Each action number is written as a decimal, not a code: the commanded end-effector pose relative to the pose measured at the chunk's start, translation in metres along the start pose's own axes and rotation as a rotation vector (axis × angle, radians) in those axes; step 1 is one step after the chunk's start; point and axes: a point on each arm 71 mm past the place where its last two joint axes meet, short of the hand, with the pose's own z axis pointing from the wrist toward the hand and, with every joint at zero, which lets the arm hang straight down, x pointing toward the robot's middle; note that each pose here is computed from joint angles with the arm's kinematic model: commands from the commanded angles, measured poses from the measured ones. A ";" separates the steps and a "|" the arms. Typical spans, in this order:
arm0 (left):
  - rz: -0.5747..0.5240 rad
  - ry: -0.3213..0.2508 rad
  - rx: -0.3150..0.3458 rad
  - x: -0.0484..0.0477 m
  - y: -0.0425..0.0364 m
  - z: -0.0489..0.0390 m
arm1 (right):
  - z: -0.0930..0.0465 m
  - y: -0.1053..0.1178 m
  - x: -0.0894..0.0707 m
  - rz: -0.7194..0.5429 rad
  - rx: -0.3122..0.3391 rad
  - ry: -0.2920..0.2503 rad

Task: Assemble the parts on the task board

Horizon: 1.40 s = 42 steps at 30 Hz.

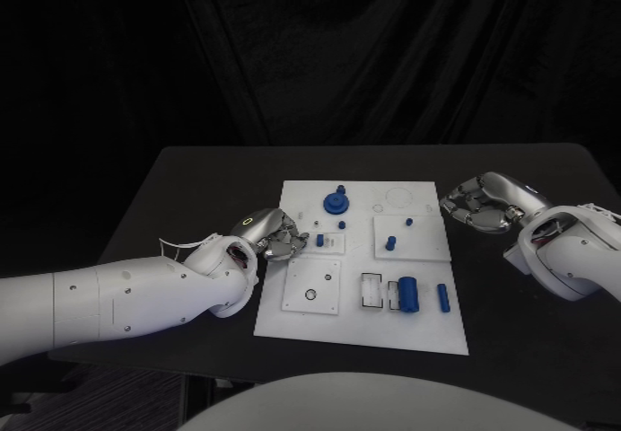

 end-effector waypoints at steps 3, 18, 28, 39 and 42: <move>-0.003 -0.026 0.018 -0.0009 -0.0035 0.0017 | 0.000 -0.001 0.001 -0.004 0.008 -0.005; 0.003 -0.055 0.038 -0.0021 -0.0017 0.0067 | -0.001 -0.001 0.001 -0.003 0.007 -0.006; 0.007 -0.067 0.044 -0.0034 0.0007 0.0081 | -0.001 -0.001 0.001 -0.003 0.008 -0.004; 0.007 -0.054 0.045 -0.0025 -0.0003 0.0072 | -0.001 -0.001 0.002 -0.002 0.008 -0.001; 0.007 -0.051 0.046 -0.0021 -0.0006 0.0071 | -0.001 -0.001 0.002 -0.002 0.008 -0.001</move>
